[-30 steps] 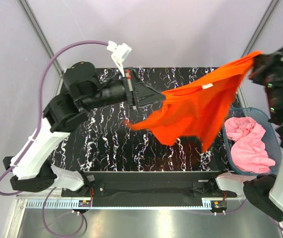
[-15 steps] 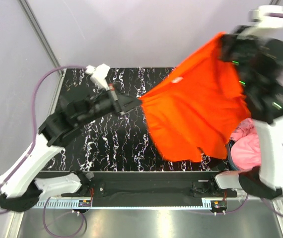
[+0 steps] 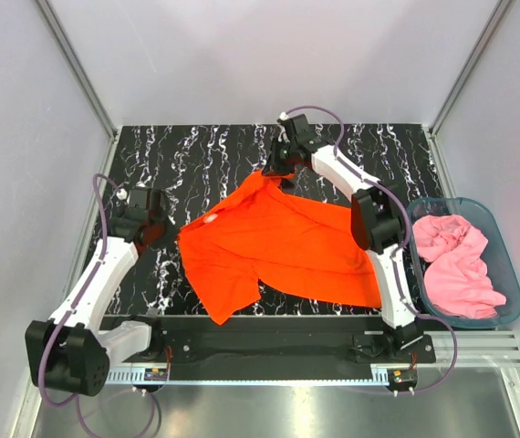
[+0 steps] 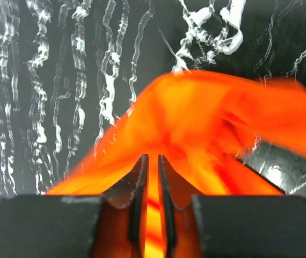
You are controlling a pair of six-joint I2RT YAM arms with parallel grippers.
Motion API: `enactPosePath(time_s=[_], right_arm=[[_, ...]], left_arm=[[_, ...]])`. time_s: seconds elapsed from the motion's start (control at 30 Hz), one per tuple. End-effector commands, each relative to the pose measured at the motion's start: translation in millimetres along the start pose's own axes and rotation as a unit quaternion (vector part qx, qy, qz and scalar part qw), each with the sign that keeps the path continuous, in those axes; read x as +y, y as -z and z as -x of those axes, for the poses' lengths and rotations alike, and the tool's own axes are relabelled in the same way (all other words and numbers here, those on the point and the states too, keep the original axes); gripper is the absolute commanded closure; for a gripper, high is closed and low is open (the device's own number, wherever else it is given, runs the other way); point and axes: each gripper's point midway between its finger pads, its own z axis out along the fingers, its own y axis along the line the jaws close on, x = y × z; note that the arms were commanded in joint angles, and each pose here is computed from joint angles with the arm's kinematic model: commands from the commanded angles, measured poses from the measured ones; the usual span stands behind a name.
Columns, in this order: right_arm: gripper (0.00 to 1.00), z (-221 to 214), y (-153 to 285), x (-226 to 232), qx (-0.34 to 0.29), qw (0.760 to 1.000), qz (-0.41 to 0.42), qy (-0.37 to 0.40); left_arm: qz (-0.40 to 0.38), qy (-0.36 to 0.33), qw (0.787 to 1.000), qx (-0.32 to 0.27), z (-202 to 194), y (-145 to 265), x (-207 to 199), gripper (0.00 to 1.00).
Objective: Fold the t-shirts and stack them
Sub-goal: Flatten the tshirt out
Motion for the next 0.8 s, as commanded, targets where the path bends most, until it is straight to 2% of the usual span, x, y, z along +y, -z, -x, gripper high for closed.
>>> enactPosePath(time_s=[0.0,0.03,0.07,0.13,0.17,0.2,0.27,0.33,0.37,0.43,0.47,0.5,0.53,0.57,0.6,0.67,0.77], right_arm=[[0.80,38.4,36.2,40.0,0.004,0.999,0.026,-0.033],[0.78,29.1,38.5,40.6,0.029,0.999,0.023,-0.031],[0.71,13.1,48.8,34.4,0.068,0.997,-0.004,-0.027],[0.57,-0.8,58.6,16.7,0.094,0.994,-0.048,-0.022],[0.47,-17.8,68.3,2.3,0.127,0.989,-0.073,-0.010],[0.43,-15.1,87.3,-0.5,0.123,0.989,-0.087,-0.003],[0.41,-42.7,105.6,-33.9,0.156,0.977,-0.147,-0.003],[0.40,-41.9,142.6,-42.8,0.138,0.976,-0.169,-0.003],[0.39,-62.1,162.7,-53.0,0.150,0.971,-0.187,-0.010],[0.37,-77.1,180.3,-72.7,0.147,0.964,-0.221,-0.017],[0.37,-99.5,195.3,-82.4,0.157,0.959,-0.236,-0.029],[0.36,-109.7,200.9,-88.5,0.158,0.956,-0.246,-0.036],[0.33,-113.9,204.0,-96.2,0.147,0.955,-0.253,-0.043],[0.33,-136.0,211.1,-105.0,0.157,0.950,-0.263,-0.058],[0.33,-143.7,212.2,-110.3,0.157,0.948,-0.267,-0.067],[0.32,-162.0,214.3,-124.3,0.162,0.940,-0.284,-0.096],[0.33,-173.2,204.3,-135.0,0.168,0.933,-0.294,-0.120]], left_arm=[[0.064,-0.039,0.997,-0.032,23.9,10.8,29.5,0.98],[0.076,-0.040,0.996,-0.038,27.0,10.2,33.8,0.98],[0.082,-0.040,0.995,-0.039,27.3,9.5,36.4,0.98],[0.085,-0.041,0.995,-0.032,24.9,6.4,37.8,0.89],[0.080,-0.048,0.995,-0.027,23.5,6.1,36.4,0.65],[0.076,-0.054,0.995,-0.021,22.1,5.7,34.8,0.59],[0.060,-0.075,0.995,-0.013,21.1,7.8,29.9,0.50],[0.038,-0.090,0.995,-0.022,27.3,15.8,20.6,0.45],[0.029,-0.105,0.994,-0.024,29.1,19.0,17.1,0.42],[-0.006,-0.120,0.993,-0.016,29.3,23.7,-0.6,0.41],[-0.030,-0.129,0.991,-0.017,30.8,23.2,-11.5,0.40],[-0.064,-0.136,0.989,-0.004,24.4,21.0,-24.6,0.39],[-0.122,-0.144,0.981,0.036,7.3,18.7,-45.8,0.41],[-0.166,-0.150,0.974,0.030,8.0,15.4,-67.1,0.42],[-0.188,-0.164,0.966,0.062,-13.3,4.8,-79.1,0.44],[-0.217,-0.178,0.957,0.080,-27.2,-4.8,-102.8,0.47],[-0.223,-0.187,0.946,0.143,-52.7,-32.6,-128.2,0.51]])
